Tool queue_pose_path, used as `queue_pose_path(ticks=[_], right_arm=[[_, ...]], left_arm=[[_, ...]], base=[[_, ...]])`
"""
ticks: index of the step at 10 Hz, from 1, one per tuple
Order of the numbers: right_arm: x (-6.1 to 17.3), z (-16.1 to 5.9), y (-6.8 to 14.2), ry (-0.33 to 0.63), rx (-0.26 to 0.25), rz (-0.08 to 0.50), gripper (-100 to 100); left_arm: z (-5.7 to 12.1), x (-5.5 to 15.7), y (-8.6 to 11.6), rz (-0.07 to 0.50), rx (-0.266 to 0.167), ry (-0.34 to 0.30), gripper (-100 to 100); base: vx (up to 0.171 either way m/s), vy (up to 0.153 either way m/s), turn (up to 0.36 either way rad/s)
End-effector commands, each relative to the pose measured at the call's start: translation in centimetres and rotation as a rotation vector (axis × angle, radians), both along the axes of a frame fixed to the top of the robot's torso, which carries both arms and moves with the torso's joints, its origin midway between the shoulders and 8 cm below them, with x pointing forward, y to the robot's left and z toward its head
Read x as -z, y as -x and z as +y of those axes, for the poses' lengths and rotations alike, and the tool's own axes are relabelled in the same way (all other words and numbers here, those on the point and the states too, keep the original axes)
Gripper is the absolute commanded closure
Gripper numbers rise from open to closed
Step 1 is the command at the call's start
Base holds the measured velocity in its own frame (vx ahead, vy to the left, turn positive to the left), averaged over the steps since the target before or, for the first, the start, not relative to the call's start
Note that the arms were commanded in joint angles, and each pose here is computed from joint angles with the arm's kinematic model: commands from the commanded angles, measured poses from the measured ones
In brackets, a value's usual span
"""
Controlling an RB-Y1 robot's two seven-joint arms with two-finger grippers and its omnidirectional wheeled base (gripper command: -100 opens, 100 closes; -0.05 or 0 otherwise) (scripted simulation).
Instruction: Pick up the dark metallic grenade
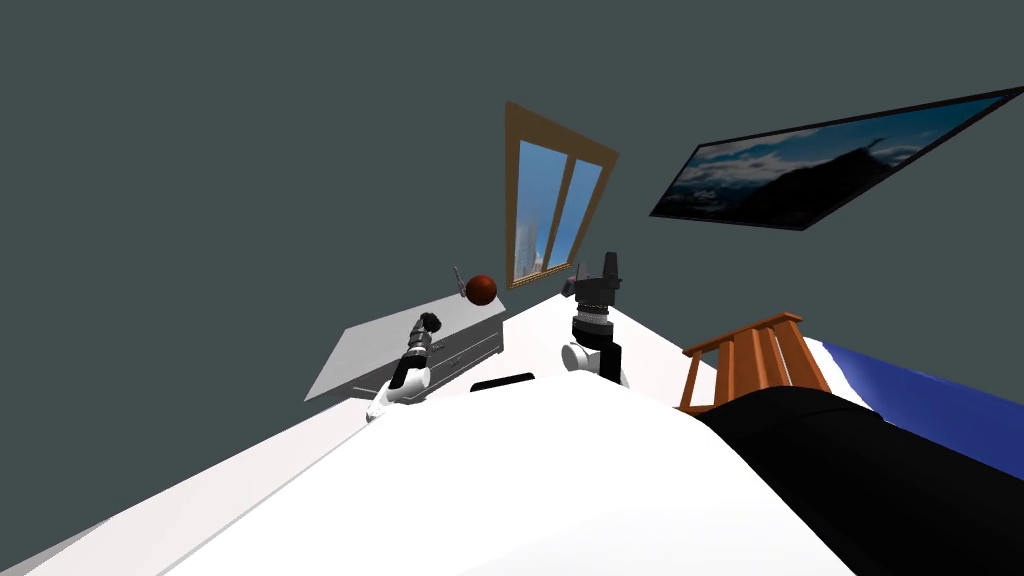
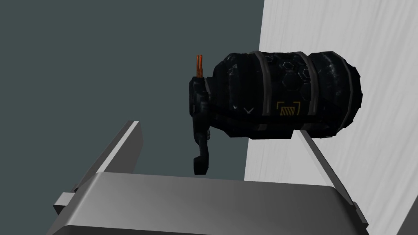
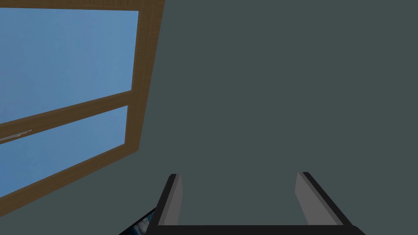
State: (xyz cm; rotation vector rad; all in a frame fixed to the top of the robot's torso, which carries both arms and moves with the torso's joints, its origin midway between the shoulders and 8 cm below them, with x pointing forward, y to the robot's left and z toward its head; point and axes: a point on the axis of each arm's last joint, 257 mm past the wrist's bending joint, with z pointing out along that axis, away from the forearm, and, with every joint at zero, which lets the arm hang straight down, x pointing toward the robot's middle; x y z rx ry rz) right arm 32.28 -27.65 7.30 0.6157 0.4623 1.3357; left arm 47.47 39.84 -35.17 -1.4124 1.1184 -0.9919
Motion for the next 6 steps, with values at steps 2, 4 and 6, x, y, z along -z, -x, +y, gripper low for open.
queue_pose_path(ticks=[2, 4, 6], right_arm=[[0.0, 0.0, 0.0, 0.0, 0.0, 0.0, 0], [0.0, 0.0, 0.0, 0.0, 0.0, 0.0, 0], [0.0, 0.0, 0.0, 0.0, 0.0, 0.0, 0]], left_arm=[[2.2, -0.7, -2.0, -0.006, -0.015, -0.001, -100], [3.7, -1.7, -3.3, -0.02, -0.026, -0.003, -100], [5.5, -2.2, -4.2, -0.022, -0.044, -0.003, -100]], base=[[-0.042, -0.048, -0.018], [-0.05, -0.051, -0.02], [-0.042, -0.053, -0.016]])
